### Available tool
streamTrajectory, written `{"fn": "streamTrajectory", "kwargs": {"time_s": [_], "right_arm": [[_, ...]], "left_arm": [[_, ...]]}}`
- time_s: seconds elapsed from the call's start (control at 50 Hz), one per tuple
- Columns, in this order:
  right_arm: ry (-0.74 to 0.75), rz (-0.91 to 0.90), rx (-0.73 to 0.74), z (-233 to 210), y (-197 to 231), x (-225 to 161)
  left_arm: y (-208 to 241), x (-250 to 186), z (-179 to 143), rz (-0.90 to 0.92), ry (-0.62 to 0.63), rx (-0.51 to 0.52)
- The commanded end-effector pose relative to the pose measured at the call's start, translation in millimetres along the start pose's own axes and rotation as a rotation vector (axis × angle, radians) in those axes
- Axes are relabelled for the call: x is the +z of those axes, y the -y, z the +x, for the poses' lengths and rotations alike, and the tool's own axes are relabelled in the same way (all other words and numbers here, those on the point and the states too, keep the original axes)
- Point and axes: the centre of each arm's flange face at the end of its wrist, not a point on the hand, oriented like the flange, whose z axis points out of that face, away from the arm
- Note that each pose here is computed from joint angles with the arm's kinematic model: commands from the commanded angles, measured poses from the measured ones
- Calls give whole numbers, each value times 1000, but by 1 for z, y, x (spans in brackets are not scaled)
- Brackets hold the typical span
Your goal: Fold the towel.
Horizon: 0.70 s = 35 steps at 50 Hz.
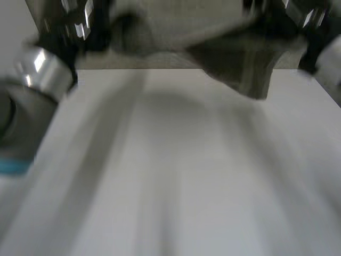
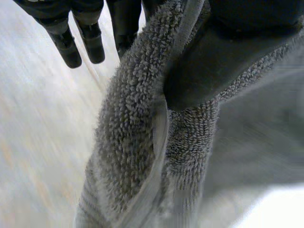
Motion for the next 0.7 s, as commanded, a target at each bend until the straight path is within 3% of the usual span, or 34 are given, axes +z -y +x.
{"fn": "streamTrajectory", "kwargs": {"time_s": [0.02,0.1,0.24,0.7], "right_arm": [[15,-289,-36,-23,-83,-64],[33,-369,-39,-35,-101,-80],[103,-610,101,-60,-142,-111],[67,-655,96,-56,-148,-117]], "left_arm": [[-91,-67,16,-315,-132,6],[-125,-83,26,-435,-177,17],[-166,-101,30,-604,-211,32],[-170,-101,10,-646,-7,99]]}}
